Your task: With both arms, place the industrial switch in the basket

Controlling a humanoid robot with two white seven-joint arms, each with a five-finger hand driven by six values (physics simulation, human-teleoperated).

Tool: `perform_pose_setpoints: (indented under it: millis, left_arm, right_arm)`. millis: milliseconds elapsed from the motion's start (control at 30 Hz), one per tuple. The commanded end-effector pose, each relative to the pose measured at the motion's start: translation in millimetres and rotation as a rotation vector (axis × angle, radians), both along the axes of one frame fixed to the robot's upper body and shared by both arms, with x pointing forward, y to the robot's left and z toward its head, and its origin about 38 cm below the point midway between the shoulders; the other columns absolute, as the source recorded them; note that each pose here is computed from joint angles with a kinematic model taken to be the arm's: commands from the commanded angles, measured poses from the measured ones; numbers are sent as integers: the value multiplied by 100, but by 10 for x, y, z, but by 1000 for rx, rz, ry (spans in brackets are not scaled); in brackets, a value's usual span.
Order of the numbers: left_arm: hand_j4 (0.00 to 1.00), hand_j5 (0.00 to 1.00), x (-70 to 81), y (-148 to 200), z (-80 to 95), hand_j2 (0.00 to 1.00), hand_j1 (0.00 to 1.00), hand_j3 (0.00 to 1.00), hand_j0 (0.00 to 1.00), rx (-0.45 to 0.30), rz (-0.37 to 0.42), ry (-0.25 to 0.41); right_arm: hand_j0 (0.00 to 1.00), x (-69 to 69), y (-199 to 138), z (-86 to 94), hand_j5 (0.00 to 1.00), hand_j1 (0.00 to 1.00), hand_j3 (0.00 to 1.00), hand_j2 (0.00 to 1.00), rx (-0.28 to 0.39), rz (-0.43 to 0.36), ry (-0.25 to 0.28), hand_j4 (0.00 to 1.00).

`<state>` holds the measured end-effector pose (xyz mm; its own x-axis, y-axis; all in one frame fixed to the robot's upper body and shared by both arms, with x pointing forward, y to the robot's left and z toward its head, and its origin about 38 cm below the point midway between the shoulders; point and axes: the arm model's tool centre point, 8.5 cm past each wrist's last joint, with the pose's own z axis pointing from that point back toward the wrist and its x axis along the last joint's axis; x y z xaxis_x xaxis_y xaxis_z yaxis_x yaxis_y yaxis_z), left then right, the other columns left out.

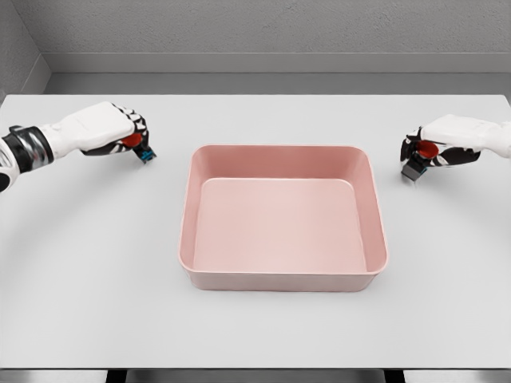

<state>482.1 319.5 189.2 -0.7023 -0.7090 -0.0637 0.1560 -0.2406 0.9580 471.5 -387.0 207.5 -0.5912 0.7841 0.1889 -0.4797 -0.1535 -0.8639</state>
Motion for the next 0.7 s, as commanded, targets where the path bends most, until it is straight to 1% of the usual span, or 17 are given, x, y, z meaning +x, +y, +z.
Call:
perform_pose_setpoints:
  millis: [0,33,67,100,167,267,367,433,467,600,667]
  left_arm:
    - [39,39,-43,-84,145,39,39,39,39,-32,-35,-28]
    - [39,39,-72,-42,232,39,39,39,39,-40,-38,-38]
    - [39,39,-97,-67,272,39,39,39,39,-42,-52,-46]
    - [39,39,-126,-37,349,39,39,39,39,-49,-57,-54]
    - [39,39,-200,-79,480,39,39,39,39,-67,-89,-72]
    - [39,39,-361,-137,727,39,39,39,39,-84,-148,-103]
    - [39,39,-462,-242,882,39,39,39,39,-113,-197,-126]
    - [39,39,-566,-283,1013,39,39,39,39,-120,-232,-143]
    - [39,39,-626,-315,1055,39,39,39,39,-120,-253,-149]
    - [39,39,-780,-458,1169,39,39,39,39,-128,-318,-168]
    - [39,39,-862,-531,1223,39,39,39,39,-129,-352,-178]
  right_arm:
    - [49,-1,26,28,49,49,49,49,8,6,-7,49]
    - [48,11,29,56,48,48,48,48,8,6,-13,48]
    - [48,15,41,64,48,48,48,48,9,9,-15,48]
    - [48,10,60,79,48,48,48,48,8,16,-19,48]
    - [48,1,159,137,48,48,48,48,9,48,-37,48]
    - [48,20,177,202,48,48,48,48,9,53,-51,48]
    - [48,22,270,303,48,48,48,48,11,82,-77,48]
    - [48,37,282,372,48,48,48,48,12,86,-93,48]
    - [48,30,310,399,48,48,48,48,12,96,-100,48]
    - [48,-10,416,519,48,48,48,48,10,138,-130,48]
    - [47,-18,397,579,47,47,47,47,4,138,-141,47]
